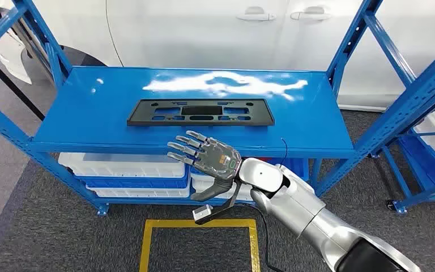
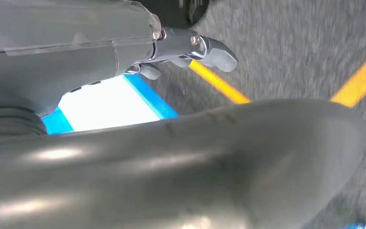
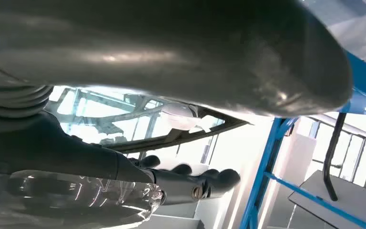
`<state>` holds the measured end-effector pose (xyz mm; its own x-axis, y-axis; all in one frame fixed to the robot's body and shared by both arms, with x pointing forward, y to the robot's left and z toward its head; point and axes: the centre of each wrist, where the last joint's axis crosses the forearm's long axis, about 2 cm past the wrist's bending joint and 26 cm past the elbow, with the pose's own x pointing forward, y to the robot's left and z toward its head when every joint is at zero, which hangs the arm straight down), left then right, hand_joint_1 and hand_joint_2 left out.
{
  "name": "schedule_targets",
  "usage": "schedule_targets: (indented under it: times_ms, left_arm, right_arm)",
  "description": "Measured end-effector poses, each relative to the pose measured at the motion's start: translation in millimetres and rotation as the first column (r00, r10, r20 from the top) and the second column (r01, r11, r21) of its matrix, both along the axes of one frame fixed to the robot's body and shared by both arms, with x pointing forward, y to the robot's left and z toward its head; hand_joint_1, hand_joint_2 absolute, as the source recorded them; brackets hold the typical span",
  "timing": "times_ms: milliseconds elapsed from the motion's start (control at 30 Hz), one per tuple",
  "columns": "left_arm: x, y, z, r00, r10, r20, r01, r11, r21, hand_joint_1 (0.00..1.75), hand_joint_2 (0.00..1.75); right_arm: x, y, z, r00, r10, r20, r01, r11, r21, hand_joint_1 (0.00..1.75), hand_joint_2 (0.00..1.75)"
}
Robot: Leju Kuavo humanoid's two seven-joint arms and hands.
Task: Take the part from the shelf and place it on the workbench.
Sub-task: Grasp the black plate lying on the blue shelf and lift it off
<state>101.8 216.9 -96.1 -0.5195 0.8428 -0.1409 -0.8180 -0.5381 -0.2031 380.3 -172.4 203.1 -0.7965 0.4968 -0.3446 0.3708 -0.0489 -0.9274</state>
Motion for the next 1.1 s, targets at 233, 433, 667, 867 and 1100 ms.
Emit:
schedule_targets:
  times_ms: [233, 433, 667, 867, 1100]
  left_arm:
    - [-5.9, 0, -1.3, 1.0, 0.004, -0.018, -0.004, 1.0, 0.009, 0.0, 0.0]
    - [-8.4, 0, -1.9, 1.0, 0.011, -0.028, -0.01, 1.0, 0.015, 0.0, 0.0]
    - [-11.3, 2, -2.8, 0.999, 0.016, -0.032, -0.015, 1.0, 0.02, 0.0, 0.0]
    - [-11.7, 4, -3.1, 0.999, 0.02, -0.035, -0.019, 1.0, 0.023, 0.0, 0.0]
    - [-7.8, 5, -2.5, 0.999, 0.021, -0.032, -0.02, 0.999, 0.028, 0.0, 0.0]
  right_arm:
    - [2, -3, -1, 0.999, -0.03, -0.011, 0.03, 1.0, 0.007, 0.0, 0.0]
    - [25, -26, 6, 0.987, -0.161, -0.03, 0.162, 0.987, 0.018, 0.0, 1.75]
    - [56, -75, -12, 0.925, -0.374, -0.065, 0.368, 0.925, -0.091, 0.0, 1.75]
    - [62, -95, -28, 0.869, -0.493, -0.041, 0.476, 0.856, -0.203, 0.0, 1.75]
    - [69, -111, -25, 0.85, -0.527, -0.003, 0.504, 0.815, -0.286, 0.27, 1.75]
